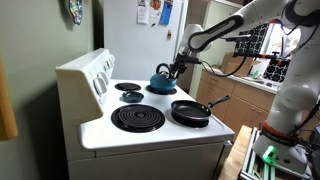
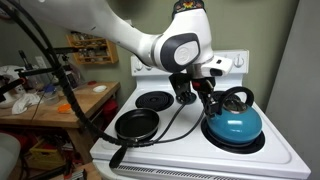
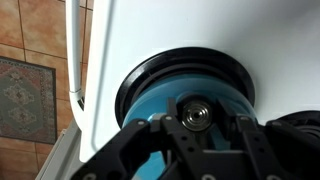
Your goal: Open the lid on the spout of the blue kettle then close it
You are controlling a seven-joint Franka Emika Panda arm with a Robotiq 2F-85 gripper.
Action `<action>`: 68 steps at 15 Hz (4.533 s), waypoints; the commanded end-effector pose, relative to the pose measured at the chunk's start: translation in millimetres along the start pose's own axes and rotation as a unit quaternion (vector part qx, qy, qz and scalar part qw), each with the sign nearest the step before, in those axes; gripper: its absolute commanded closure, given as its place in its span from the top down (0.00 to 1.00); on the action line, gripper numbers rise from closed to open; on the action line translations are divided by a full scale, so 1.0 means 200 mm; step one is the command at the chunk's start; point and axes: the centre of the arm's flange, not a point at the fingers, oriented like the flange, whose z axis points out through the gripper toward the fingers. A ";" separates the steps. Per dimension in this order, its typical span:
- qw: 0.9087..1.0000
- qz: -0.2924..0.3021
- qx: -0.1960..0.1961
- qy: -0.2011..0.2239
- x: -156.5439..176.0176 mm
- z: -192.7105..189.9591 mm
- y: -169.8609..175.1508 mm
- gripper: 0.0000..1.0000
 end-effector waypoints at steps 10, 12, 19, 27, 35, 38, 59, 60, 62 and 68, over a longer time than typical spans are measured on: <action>1.000 0.008 -0.013 0.004 -0.01 -0.06 0.00 0.17; 1.000 0.009 -0.014 0.005 -0.01 -0.07 0.00 0.17; 1.000 0.011 -0.017 0.011 0.00 -0.12 0.02 0.17; 1.000 0.010 -0.010 0.022 0.01 -0.17 0.04 0.17; 1.000 0.008 -0.005 0.027 0.05 -0.21 0.10 0.17; 1.000 0.005 -0.002 0.030 0.07 -0.23 0.11 0.17; 0.999 -0.018 0.003 0.028 0.08 -0.23 0.10 0.17; 0.999 -0.017 0.003 0.028 0.08 -0.23 0.10 0.17; 0.999 -0.018 0.004 0.026 0.08 -0.22 0.09 0.17; 1.000 -0.021 0.013 0.012 0.07 -0.16 0.06 0.17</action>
